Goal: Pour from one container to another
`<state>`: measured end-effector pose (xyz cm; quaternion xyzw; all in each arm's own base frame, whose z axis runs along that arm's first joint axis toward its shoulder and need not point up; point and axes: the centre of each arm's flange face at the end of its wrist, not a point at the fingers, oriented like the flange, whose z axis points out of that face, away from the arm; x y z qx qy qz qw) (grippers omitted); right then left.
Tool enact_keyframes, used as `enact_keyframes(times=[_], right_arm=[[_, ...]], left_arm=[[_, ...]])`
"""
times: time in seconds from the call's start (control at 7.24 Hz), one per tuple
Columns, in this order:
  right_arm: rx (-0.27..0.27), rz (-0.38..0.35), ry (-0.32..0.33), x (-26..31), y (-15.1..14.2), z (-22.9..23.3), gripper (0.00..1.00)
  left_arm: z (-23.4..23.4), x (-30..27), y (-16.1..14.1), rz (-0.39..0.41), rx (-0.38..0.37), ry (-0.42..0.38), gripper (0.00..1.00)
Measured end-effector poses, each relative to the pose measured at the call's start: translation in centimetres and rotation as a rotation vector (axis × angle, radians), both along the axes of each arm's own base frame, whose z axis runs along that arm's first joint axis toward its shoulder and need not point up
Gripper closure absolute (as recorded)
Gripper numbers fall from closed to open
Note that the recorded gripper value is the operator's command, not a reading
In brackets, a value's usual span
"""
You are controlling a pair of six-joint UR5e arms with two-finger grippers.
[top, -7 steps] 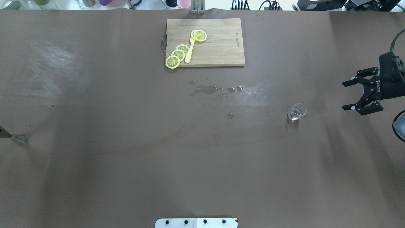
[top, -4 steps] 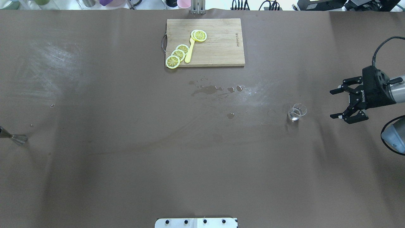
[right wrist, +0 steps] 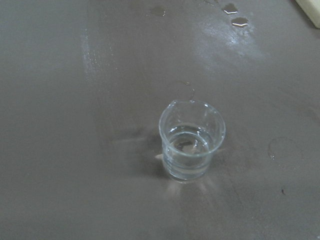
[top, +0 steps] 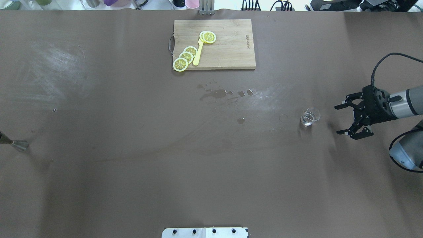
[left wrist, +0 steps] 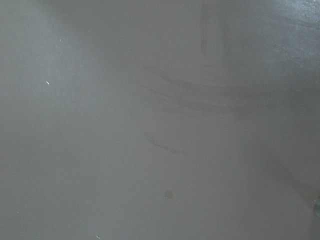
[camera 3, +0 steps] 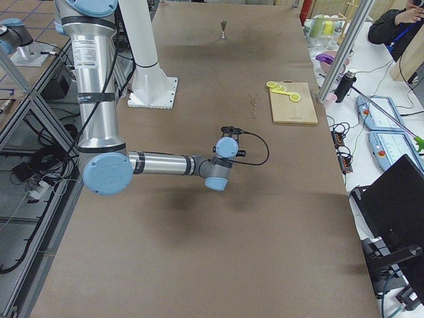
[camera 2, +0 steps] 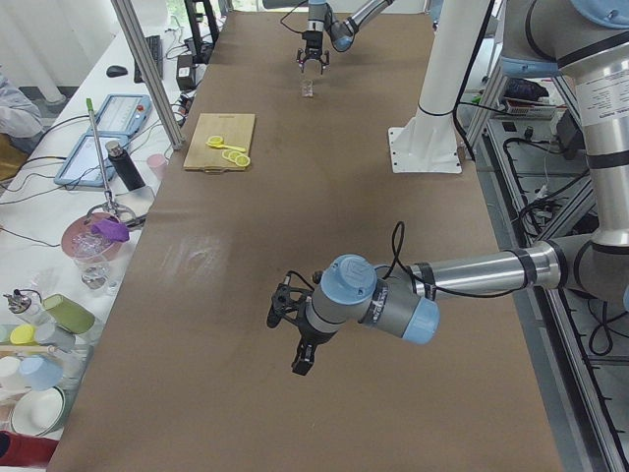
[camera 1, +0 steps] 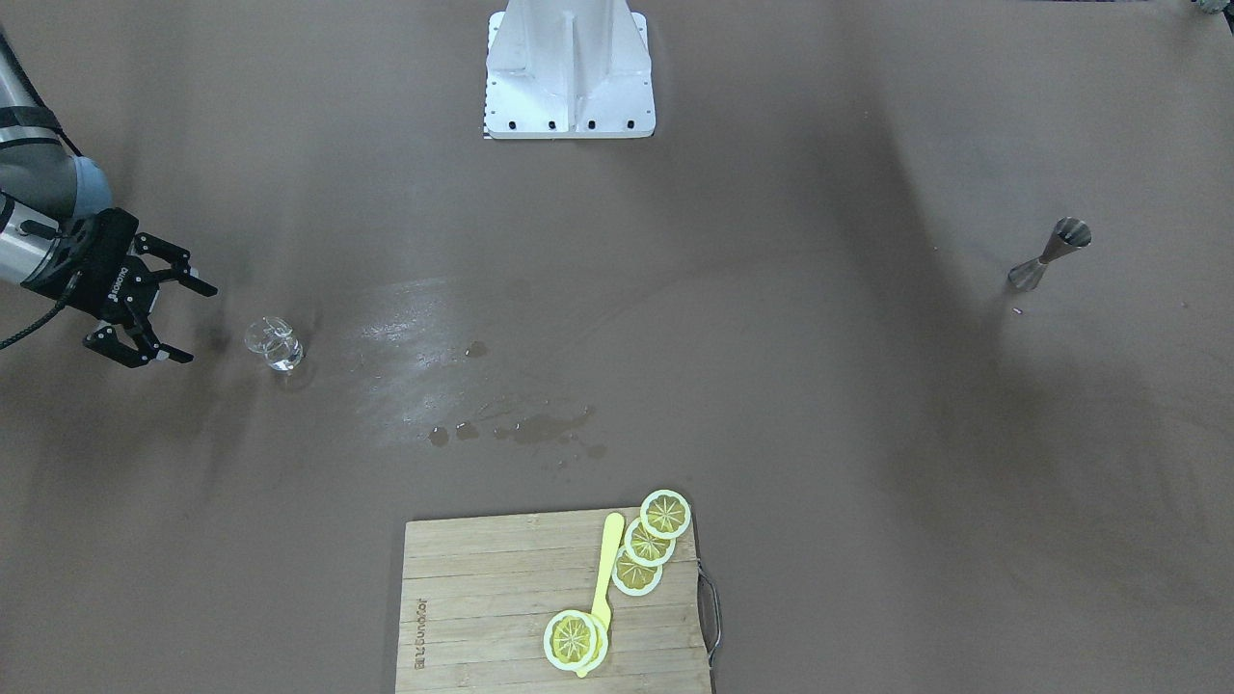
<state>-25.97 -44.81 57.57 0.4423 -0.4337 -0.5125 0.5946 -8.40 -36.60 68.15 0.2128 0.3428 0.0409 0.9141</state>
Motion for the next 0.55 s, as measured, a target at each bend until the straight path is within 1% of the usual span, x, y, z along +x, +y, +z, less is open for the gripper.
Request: enact_keyframes(times=[0.28, 0.55], right_arm=[[0.019, 0.001, -0.003, -0.4, -0.3, -0.2, 0.01], [0.028, 0.015, -0.003, -1.2, -1.8, -0.7, 0.01]], left_arm=[[3.6, 0.0, 1.7, -0.007, 0.197, -0.016, 0.02], [4.5, -0.1, 2.9, -0.021, 0.367, -0.042, 0.02]])
